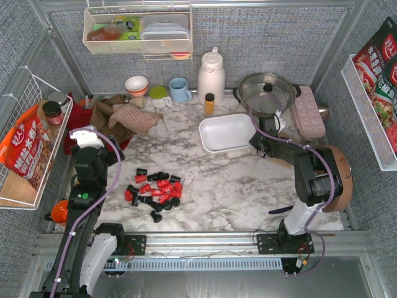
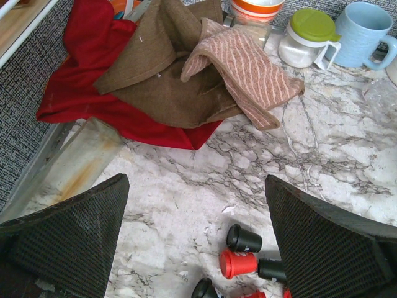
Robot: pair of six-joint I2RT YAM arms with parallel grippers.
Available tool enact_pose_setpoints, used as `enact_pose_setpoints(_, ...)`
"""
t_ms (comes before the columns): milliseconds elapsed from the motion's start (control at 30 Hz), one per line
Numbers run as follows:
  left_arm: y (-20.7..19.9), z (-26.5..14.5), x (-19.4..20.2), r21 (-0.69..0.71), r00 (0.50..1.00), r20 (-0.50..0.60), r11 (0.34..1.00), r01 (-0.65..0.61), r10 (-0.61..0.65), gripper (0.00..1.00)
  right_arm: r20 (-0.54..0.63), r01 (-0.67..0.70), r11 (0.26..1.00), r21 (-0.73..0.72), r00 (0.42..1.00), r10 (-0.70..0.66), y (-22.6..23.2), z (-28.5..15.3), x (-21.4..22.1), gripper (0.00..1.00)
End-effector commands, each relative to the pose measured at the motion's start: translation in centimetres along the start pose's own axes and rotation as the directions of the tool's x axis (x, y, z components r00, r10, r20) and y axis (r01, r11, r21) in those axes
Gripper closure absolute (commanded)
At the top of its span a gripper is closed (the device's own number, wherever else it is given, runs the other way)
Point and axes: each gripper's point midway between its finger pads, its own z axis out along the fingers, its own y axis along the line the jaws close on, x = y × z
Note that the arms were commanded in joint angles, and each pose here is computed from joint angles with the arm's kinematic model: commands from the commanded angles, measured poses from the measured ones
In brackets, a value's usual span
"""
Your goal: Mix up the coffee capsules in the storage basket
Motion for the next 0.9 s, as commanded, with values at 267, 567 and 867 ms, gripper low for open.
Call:
enact_pose_setpoints(267,-0.1,0.2,-0.4,-0.001,1.0,0.019,1.0,0.003,-0.003,0.01,0.05,-0.103,0.995,0.008,0.993,0.102,0.6,0.0,-0.8,0.9)
enact_pose_setpoints(567,-0.1,0.2,-0.4,0.001,1.0,0.019,1.0,0.003,-0.003,0.01,0.043,-0.109,0.994,0.001,0.993,0.109,0.5,-0.9,-0.3,0.77)
enact_pose_setpoints(867,-0.1,0.2,-0.5,0.003,1.0,0.021,1.0,0.004,-0.004,0.01,0.066,-0.15,0.989,-0.021,0.986,0.151,0.7,-2.1,-0.4,0.58)
